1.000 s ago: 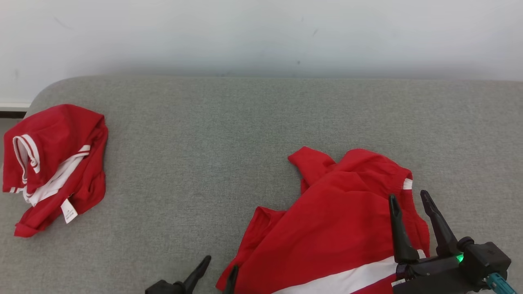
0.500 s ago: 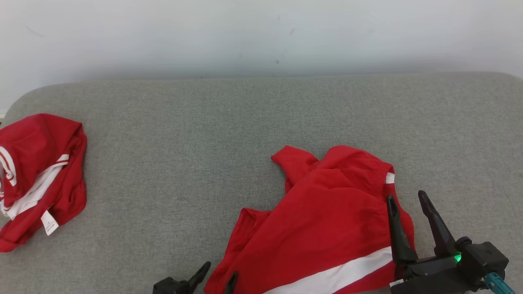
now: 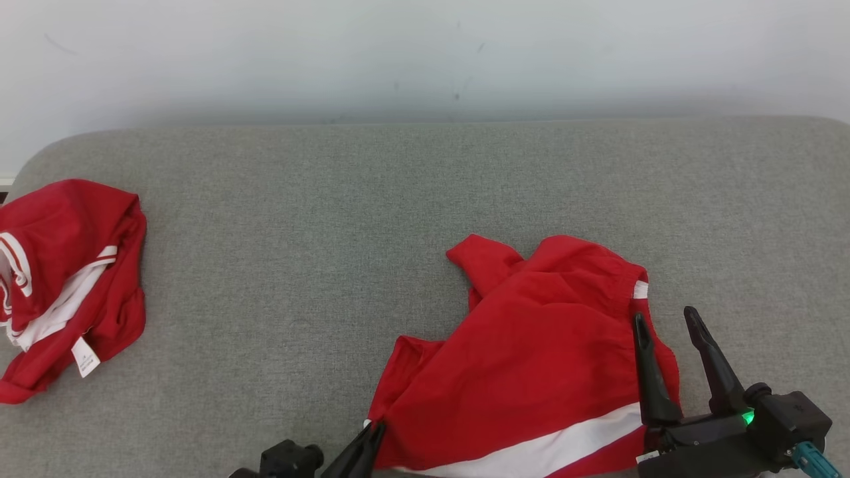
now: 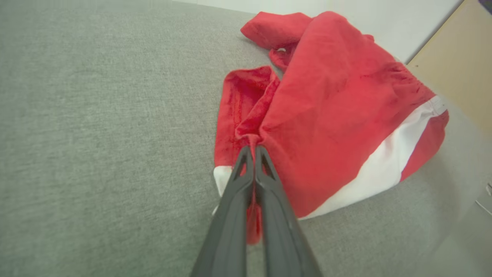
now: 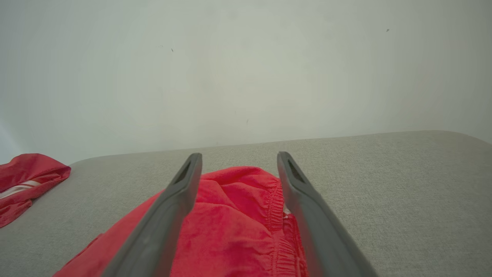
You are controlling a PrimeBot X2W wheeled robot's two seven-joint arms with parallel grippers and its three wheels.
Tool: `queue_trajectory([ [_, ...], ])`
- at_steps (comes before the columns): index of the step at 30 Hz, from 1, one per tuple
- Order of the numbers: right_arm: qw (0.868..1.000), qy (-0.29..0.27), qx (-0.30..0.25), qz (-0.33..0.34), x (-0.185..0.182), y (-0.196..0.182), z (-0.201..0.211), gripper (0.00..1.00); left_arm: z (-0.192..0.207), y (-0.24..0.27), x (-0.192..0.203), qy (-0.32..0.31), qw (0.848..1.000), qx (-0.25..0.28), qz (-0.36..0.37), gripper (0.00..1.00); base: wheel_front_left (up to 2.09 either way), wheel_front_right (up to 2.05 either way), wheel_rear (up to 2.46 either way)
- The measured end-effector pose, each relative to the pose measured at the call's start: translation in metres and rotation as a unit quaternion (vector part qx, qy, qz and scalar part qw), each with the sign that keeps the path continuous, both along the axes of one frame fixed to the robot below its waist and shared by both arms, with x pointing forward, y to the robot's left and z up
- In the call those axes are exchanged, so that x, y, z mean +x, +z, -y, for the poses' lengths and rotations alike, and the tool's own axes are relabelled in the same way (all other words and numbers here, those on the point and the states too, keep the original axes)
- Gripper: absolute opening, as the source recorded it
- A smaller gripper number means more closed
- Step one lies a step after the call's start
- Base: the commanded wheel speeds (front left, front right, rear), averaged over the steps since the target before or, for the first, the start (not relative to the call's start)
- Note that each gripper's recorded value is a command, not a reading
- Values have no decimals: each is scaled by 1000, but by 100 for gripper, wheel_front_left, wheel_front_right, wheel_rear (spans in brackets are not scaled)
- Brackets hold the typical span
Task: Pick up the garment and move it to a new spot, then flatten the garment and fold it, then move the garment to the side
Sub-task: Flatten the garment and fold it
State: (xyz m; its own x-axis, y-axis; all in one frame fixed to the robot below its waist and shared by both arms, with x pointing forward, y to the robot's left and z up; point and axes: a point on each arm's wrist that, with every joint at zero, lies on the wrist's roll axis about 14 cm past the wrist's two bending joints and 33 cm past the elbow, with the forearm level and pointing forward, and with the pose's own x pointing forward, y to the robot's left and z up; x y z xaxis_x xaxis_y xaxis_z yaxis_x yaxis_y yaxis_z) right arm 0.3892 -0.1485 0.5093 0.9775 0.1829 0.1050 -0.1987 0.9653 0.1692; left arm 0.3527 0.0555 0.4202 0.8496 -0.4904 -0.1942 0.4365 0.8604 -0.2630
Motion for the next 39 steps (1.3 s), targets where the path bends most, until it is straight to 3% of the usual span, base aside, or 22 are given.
queue_trajectory([
  [8, 1000, 1, 3, 1, 0, 1, -2, 100, 25, 49, 7, -24, 996, -71, 49, 0, 0, 0, 0],
  [16, 1000, -4, 7, 1, 2, 1, 1, 100, 34, 85, 40, -56, 991, -63, 103, 0, 0, 0, 0],
  [30, 998, -53, 2, -19, 7, -12, 32, 100, 35, 26, 94, -51, 998, -12, 44, 0, 0, 0, 0],
  [32, 998, -58, 2, -22, 6, -14, 35, 100, 38, 20, 96, -54, 998, -6, 38, 46, 0, 0, 0],
  [33, 998, -61, 2, -23, 6, -15, 36, 100, 40, 20, 97, -54, 998, -7, 38, 100, 0, 0, 0],
  [39, 998, -56, 5, -15, 6, -10, 32, 100, 27, 48, 106, -26, 996, -17, 81, 100, 0, 0, 0],
])
